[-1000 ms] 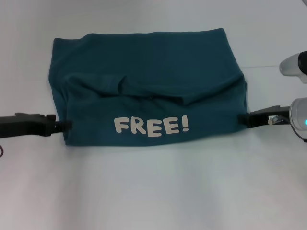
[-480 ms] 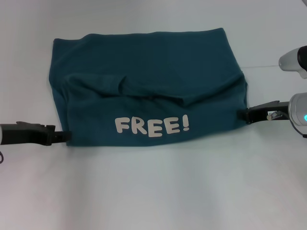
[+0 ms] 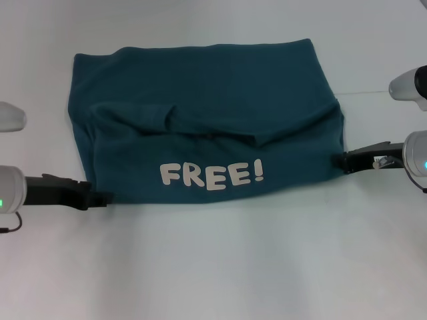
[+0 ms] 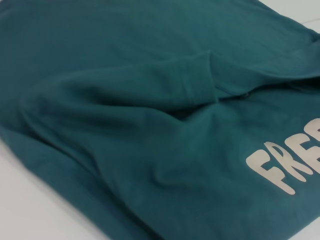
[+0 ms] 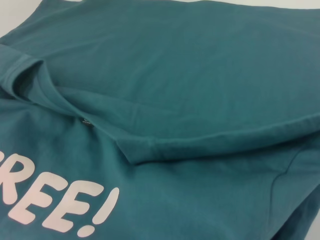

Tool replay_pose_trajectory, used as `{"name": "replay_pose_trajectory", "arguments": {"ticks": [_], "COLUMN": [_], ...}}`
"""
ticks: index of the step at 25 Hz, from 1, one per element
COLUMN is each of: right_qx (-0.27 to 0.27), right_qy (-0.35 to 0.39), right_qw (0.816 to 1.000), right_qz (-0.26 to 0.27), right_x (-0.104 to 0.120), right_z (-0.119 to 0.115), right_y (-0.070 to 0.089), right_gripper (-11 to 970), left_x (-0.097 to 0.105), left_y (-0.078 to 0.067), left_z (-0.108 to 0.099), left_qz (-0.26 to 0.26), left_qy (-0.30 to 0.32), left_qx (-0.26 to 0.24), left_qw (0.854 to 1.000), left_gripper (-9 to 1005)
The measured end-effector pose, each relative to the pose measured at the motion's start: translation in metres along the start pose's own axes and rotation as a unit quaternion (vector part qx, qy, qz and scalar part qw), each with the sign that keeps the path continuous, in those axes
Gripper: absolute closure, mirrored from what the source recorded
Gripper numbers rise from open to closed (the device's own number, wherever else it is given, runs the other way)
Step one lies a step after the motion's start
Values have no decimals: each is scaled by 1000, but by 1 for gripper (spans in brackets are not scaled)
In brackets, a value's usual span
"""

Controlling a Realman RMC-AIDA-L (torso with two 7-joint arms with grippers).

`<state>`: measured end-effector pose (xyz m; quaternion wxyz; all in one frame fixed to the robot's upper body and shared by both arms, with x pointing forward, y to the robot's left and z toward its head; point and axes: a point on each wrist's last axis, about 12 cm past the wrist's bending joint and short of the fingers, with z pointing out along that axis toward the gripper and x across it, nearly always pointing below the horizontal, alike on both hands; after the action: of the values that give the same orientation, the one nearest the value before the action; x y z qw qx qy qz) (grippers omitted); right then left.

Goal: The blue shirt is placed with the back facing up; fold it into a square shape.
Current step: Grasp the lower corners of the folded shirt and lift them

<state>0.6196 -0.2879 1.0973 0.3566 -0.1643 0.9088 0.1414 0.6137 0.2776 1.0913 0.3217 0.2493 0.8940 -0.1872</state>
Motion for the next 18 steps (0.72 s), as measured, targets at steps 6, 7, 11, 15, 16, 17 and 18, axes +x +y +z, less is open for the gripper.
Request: {"name": "replay_pose_trajectory", "arguments": {"ticks": [6, 7, 11, 15, 16, 17, 18], "right_qx": [-1, -1, -1, 0, 0, 0, 0], "right_qy": [0, 0, -1, -1, -1, -1, -1], "right_qw": [1000, 1000, 1000, 1000, 1000, 1000, 1000], "right_qz": [0, 0, -1, -1, -2, -2, -2], "right_x": [0, 0, -1, -1, -2, -2, -2], "right_z": [0, 0, 0, 1, 1, 1, 1], "right_y": [0, 0, 1, 1, 1, 1, 1], "right_gripper": [924, 924, 924, 923, 923, 923, 923], "left_x": [-4, -4, -1, -1, -1, -1, -2], "left_y": [-3, -2, -3, -4, -4, -4, -3], "left_z": [4, 5, 8, 11, 12, 12, 12], "left_qz": [18, 18, 14, 13, 14, 14, 15], "left_qy": [9, 10, 14, 16, 15, 15, 15], "left_qx": [-3, -6, -6, -6, -7, -7, -7], "left_qw": [1000, 1000, 1000, 1000, 1000, 1000, 1000], "left_gripper": [410, 411, 413, 415, 415, 415, 415]}}
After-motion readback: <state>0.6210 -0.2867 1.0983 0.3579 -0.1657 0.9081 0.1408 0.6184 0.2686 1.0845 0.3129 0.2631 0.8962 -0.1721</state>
